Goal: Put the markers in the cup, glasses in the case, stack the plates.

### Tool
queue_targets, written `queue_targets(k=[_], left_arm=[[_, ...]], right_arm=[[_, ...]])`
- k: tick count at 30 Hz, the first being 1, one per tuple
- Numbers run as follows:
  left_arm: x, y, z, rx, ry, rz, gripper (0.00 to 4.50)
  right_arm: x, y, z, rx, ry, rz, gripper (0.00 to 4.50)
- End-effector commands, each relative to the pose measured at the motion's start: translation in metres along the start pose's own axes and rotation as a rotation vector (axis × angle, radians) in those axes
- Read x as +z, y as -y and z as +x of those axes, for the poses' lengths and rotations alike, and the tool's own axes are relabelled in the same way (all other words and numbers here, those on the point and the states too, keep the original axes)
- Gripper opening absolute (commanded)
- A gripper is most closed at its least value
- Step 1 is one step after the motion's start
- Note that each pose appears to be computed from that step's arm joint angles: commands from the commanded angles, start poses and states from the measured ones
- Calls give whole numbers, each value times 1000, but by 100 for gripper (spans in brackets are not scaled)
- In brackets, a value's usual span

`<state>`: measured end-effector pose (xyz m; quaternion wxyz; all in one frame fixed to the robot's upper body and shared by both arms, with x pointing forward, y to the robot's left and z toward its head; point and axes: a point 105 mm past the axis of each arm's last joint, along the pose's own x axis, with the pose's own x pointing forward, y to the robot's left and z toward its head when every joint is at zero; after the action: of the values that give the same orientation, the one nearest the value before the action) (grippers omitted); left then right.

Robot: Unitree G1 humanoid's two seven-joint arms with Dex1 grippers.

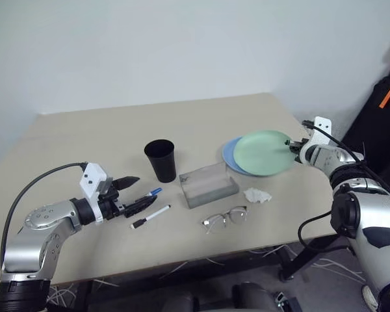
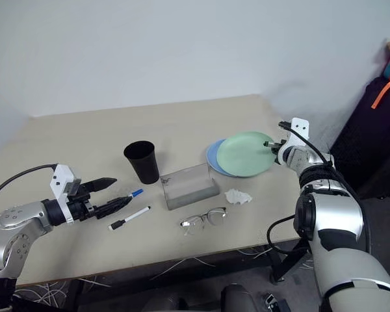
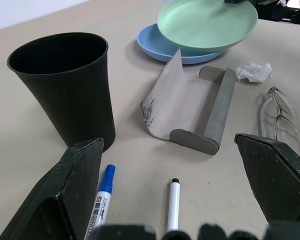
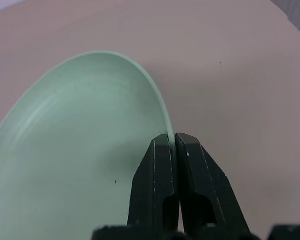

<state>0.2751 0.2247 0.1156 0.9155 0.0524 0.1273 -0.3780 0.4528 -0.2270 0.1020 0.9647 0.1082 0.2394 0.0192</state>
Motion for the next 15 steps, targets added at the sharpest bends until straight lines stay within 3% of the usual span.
queue_targets(k=[1, 15], left_arm=[[16, 2, -1, -6, 40, 46, 450], [17, 3, -5, 2, 38, 50, 450]], right_arm=[[28, -11, -2, 12, 86, -3, 2], [24, -36, 6, 31, 103, 12, 2]])
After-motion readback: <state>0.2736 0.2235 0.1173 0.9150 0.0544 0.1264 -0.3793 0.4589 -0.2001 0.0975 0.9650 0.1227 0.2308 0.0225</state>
